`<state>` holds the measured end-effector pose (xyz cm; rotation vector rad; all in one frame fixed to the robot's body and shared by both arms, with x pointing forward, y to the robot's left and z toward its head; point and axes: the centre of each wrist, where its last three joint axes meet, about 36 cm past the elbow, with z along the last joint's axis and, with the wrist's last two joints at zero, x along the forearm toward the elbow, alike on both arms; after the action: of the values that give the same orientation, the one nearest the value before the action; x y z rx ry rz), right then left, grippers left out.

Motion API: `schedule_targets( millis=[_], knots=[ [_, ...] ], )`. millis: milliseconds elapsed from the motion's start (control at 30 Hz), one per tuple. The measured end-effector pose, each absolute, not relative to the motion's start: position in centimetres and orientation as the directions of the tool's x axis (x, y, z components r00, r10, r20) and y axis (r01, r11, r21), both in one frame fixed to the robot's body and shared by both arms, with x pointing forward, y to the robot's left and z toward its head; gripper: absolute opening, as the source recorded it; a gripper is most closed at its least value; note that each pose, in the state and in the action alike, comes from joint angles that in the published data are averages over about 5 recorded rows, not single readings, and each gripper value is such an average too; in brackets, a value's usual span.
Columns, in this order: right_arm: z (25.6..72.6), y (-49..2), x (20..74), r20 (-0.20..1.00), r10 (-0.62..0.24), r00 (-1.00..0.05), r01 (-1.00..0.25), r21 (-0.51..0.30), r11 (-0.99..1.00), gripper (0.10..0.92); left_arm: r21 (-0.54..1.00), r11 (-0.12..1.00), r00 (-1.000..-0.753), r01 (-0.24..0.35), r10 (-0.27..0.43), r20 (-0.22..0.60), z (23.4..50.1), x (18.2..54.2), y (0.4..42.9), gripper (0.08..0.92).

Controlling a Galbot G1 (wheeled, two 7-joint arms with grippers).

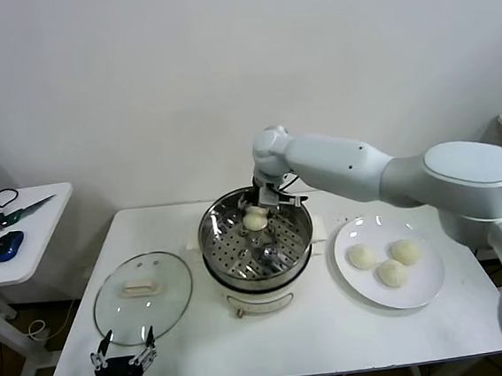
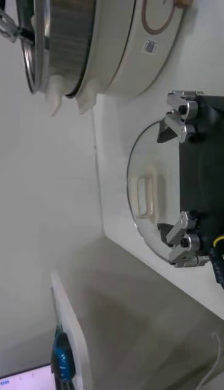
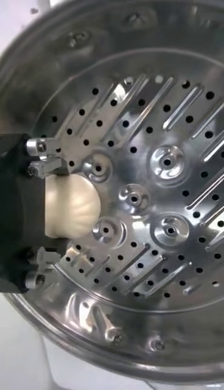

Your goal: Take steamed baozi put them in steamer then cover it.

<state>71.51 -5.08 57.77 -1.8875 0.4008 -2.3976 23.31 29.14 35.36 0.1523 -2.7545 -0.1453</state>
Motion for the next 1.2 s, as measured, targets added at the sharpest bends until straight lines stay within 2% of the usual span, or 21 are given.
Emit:
schedule_targets(
  millis=[100,333,500,633,767,933,1200],
  knots=[
    [58.7,-5.4,71.6,0.946,-0.216,-0.242,-0.114,-0.249,-0.962,0.810,0.122,0.989,-0.923,-0.087,-0.126,0.363,35.4,23.3,29.1,0.823],
    [65.2,-8.1,72.0,0.949,-0.219,-0.227,-0.201,-0.266,-0.943,0.823,0.126,0.989,-0.923,-0.083,-0.124,0.364,35.5,23.4,28.9,0.823],
    [70.1,-13.5,71.8,0.951,-0.221,-0.214,-0.409,-0.293,-0.864,0.823,0.128,0.988,-0.924,-0.085,-0.126,0.362,35.6,23.4,29.0,0.823],
    [71.6,-19.8,70.8,0.954,-0.213,-0.210,-0.622,-0.298,-0.724,0.823,0.129,0.988,-0.924,-0.086,-0.127,0.359,35.6,23.5,29.2,0.823],
    [70.3,-26.9,69.2,0.961,-0.195,-0.199,-0.795,-0.274,-0.541,0.823,0.126,0.988,-0.927,-0.087,-0.127,0.354,35.7,23.8,29.2,0.823],
    [66.6,-33.6,66.6,0.966,-0.181,-0.183,-0.919,-0.234,-0.319,0.823,0.123,0.989,-0.929,-0.087,-0.125,0.349,35.9,23.9,29.0,0.823],
    [59.7,-37.3,63.9,0.971,-0.175,-0.164,-0.980,-0.180,-0.081,0.823,0.122,0.988,-0.931,-0.090,-0.127,0.342,36.2,24.0,29.0,0.823]
  ],
)
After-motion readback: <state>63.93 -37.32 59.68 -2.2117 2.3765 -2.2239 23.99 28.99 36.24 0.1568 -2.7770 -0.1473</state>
